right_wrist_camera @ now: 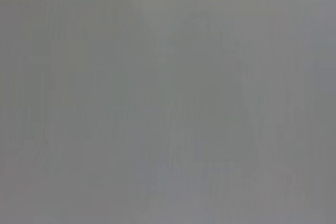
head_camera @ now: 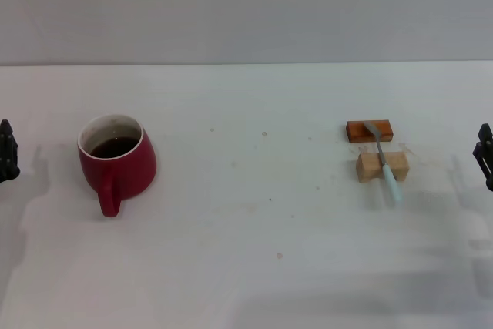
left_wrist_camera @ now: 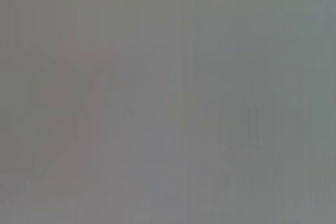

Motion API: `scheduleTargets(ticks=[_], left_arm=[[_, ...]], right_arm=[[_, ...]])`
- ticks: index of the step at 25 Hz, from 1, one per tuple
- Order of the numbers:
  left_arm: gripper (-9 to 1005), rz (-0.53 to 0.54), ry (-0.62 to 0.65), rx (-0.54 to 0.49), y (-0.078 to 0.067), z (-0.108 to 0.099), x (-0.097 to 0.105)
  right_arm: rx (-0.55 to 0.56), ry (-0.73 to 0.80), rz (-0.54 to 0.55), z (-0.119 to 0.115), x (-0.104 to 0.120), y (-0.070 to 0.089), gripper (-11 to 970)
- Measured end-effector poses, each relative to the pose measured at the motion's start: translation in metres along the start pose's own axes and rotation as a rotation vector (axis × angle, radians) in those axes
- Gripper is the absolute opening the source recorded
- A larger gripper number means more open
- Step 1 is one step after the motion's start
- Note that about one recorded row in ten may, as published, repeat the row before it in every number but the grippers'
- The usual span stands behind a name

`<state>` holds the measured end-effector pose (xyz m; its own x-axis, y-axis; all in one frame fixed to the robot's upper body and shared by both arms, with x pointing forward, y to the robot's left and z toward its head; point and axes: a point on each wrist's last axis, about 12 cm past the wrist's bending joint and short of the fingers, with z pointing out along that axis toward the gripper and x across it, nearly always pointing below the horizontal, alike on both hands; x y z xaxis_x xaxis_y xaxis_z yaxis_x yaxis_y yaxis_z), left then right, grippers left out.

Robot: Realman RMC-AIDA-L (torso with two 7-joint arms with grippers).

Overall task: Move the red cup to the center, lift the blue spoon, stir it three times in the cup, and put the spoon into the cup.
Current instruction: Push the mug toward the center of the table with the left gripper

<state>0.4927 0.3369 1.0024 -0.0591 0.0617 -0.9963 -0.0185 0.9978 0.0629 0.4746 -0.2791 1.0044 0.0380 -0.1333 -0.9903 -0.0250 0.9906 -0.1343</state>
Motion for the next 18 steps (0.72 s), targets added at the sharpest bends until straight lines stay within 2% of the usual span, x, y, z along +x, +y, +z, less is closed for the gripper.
scheduleTargets(ticks=[1,6,11,14,17,18], left_arm=[[340,0.006,0.0,0.0,0.0,0.0,0.0],[111,0.022,0.0,0.012,-0.003,0.001,0.0],[17,0.042,0.024,0.017,-0.003,0.004,0.001],[-2,0.118,0.049,0.035,-0.005,0.007,0.004],[-2,0.251,0.084,0.095,-0.013,0.011,0.007],[-2,0.251,0.084,0.095,-0.013,0.011,0.007]], right_arm=[[0.0,0.0,0.0,0.0,0.0,0.0,737],[0.003,-0.001,0.001,0.001,0.0,0.0,737],[0.001,-0.004,0.002,0.002,-0.001,0.0,737],[0.001,-0.005,0.002,0.002,-0.001,0.0,738],[0.001,-0.005,0.002,0.002,-0.001,0.0,738],[0.001,-0.005,0.002,0.002,-0.001,0.0,738]])
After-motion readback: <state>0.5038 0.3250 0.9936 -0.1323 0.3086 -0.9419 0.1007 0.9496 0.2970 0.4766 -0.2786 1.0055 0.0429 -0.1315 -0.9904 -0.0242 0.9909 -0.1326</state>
